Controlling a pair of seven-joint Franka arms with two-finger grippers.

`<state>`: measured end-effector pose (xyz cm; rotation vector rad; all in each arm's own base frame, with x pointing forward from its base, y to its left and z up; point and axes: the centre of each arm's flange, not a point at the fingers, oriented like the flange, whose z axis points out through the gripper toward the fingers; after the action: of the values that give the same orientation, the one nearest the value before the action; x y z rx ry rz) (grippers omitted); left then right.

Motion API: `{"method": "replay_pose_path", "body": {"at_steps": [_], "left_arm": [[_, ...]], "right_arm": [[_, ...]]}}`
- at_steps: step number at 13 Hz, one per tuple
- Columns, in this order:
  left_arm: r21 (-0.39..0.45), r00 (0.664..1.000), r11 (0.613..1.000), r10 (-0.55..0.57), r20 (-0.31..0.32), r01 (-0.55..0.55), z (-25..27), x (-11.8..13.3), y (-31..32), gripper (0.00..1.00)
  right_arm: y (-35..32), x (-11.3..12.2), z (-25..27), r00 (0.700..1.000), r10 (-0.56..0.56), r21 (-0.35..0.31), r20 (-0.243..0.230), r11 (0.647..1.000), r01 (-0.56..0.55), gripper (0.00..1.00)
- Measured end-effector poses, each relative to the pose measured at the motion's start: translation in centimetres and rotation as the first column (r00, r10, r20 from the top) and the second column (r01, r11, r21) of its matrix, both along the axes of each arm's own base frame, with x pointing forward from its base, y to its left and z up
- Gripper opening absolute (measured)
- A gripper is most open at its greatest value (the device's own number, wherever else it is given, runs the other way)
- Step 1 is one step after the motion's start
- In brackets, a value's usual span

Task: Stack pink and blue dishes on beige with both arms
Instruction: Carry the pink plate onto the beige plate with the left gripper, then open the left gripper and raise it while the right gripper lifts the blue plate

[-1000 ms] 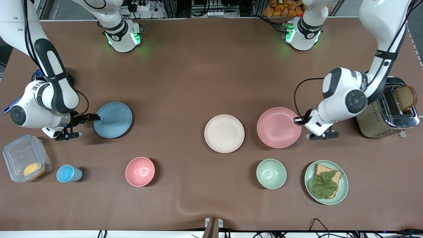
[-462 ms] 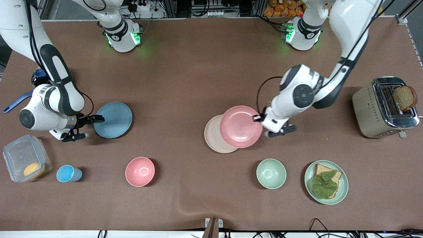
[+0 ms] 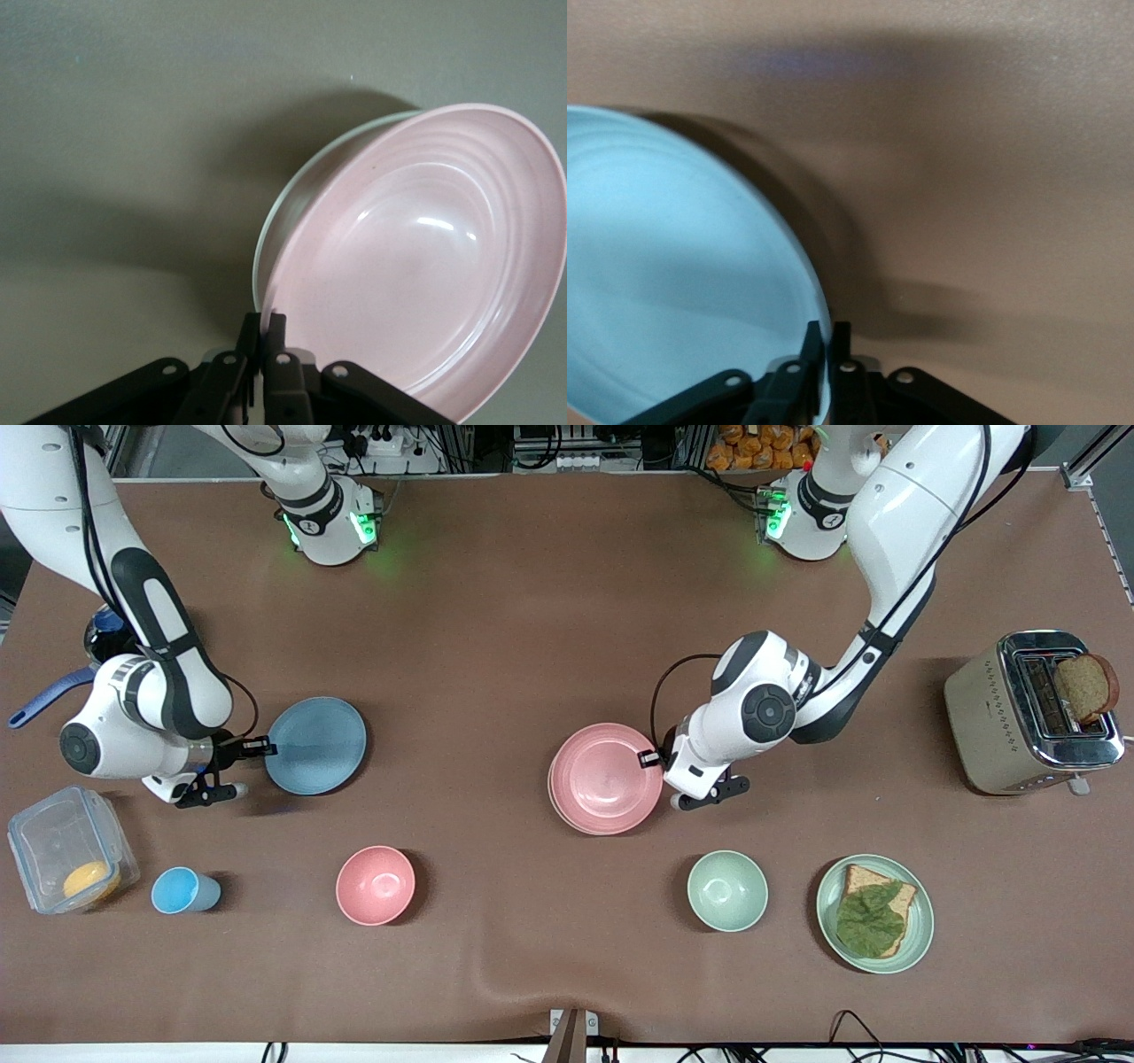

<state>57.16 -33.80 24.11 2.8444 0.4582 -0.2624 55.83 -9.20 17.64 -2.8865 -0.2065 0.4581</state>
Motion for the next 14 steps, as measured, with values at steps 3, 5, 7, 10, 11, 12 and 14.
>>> {"method": "replay_pose_path", "body": {"at_steps": [3, 5, 7, 10, 11, 12, 14], "left_arm": [[-0.014, 1.000, 1.000, 0.007, 0.005, -0.007, -0.8, 0.1, -0.2, 0.05], [-0.017, 1.000, 1.000, 0.007, 0.004, -0.007, -1.2, 0.0, -0.4, 0.05], [-0.025, 1.000, 1.000, 0.010, 0.006, -0.010, -1.8, -0.1, -0.5, 0.05], [-0.038, 1.000, 0.999, 0.016, 0.014, -0.016, -2.9, -0.5, -0.7, 0.05], [-0.039, 1.000, 0.999, 0.016, 0.014, -0.016, -3.1, -0.7, -0.7, 0.05], [-0.038, 1.000, 0.999, 0.015, 0.010, -0.015, -3.3, -0.9, -0.7, 0.05], [-0.039, 1.000, 0.999, 0.016, 0.010, -0.015, -3.6, -1.0, -0.7, 0.05]], "right_arm": [[0.0, 1.0, 1.5, 0.999, 0.008, 0.020, -0.038, 1.000, -0.007, 0.04], [0.0, 1.7, 2.3, 0.999, 0.012, 0.028, -0.050, 1.000, -0.010, 0.04], [0.0, 2.0, 2.5, 0.998, 0.015, 0.034, -0.063, 0.999, -0.012, 0.04], [0.0, 2.4, 3.4, 0.996, 0.022, 0.046, -0.091, 0.999, -0.018, 0.04], [0.0, 2.6, 3.8, 0.995, 0.024, 0.049, -0.097, 0.999, -0.019, 0.04], [0.0, 2.7, 4.1, 0.995, 0.025, 0.051, -0.098, 0.998, -0.020, 0.04], [0.0, 3.0, 4.5, 0.994, 0.027, 0.054, -0.101, 0.998, -0.022, 0.04]]}}
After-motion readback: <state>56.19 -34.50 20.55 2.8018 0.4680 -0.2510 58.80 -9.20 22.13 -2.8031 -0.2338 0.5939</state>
